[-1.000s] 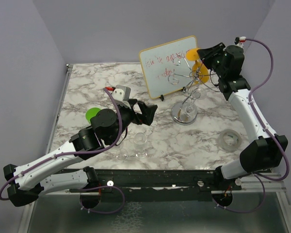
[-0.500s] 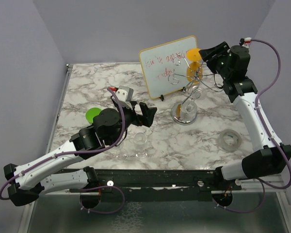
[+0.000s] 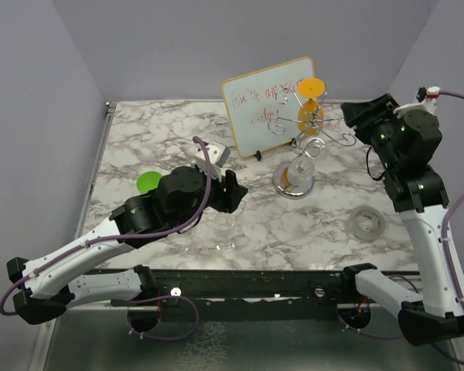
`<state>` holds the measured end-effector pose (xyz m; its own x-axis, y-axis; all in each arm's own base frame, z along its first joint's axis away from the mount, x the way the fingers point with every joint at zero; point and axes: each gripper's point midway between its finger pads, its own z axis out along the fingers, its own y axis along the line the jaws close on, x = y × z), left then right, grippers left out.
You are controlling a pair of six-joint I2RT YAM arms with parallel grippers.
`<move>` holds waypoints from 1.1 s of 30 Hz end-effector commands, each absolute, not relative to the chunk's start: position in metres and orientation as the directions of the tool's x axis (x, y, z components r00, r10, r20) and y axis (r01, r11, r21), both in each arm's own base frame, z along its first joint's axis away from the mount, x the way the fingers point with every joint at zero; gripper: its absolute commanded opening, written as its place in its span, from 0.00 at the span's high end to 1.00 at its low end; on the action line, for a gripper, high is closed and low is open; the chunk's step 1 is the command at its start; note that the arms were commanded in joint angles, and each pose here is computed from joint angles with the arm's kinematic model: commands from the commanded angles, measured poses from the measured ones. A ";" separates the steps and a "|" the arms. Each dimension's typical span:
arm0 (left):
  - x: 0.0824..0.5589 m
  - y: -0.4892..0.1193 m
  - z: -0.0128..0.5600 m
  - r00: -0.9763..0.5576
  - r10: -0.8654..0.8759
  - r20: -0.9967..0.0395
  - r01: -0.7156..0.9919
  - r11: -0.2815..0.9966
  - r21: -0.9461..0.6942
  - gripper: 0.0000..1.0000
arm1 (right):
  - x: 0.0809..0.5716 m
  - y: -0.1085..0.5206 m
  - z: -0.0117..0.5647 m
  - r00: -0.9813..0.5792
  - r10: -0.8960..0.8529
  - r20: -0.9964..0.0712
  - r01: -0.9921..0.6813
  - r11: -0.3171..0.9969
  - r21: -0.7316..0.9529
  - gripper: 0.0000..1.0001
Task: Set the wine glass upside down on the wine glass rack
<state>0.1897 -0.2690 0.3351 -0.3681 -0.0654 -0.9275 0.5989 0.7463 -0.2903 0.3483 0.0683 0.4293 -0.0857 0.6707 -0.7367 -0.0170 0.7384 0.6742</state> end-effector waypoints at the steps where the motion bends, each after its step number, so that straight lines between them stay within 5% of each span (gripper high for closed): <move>1: 0.153 -0.278 0.305 -0.485 0.149 -0.862 0.707 0.648 -0.285 0.51 | 0.307 0.045 0.392 -0.143 0.584 -0.799 0.111 0.811 0.574 0.45; 4: 0.134 -0.280 0.288 -0.544 0.237 -0.805 0.729 0.609 -0.313 0.56 | 0.282 0.037 0.385 -0.151 0.571 -0.807 0.141 0.820 0.554 0.45; 12: 0.118 -0.270 0.244 -0.653 0.352 -0.670 0.687 0.647 -0.330 0.49 | 0.244 0.032 0.368 -0.197 0.555 -0.808 0.156 0.831 0.534 0.43; 25: 0.140 -0.258 0.188 -0.710 0.470 -0.525 0.615 0.777 -0.136 0.52 | 0.234 0.033 0.345 -0.218 0.584 -0.782 0.181 0.811 0.556 0.43; 29: 0.145 -0.259 0.180 -0.711 0.485 -0.509 0.611 0.785 -0.105 0.63 | 0.233 0.034 0.342 -0.222 0.597 -0.771 0.182 0.802 0.569 0.43; 33: 0.151 -0.262 0.179 -0.705 0.491 -0.512 0.609 0.789 -0.081 0.88 | 0.230 0.037 0.331 -0.245 0.611 -0.753 0.188 0.791 0.582 0.43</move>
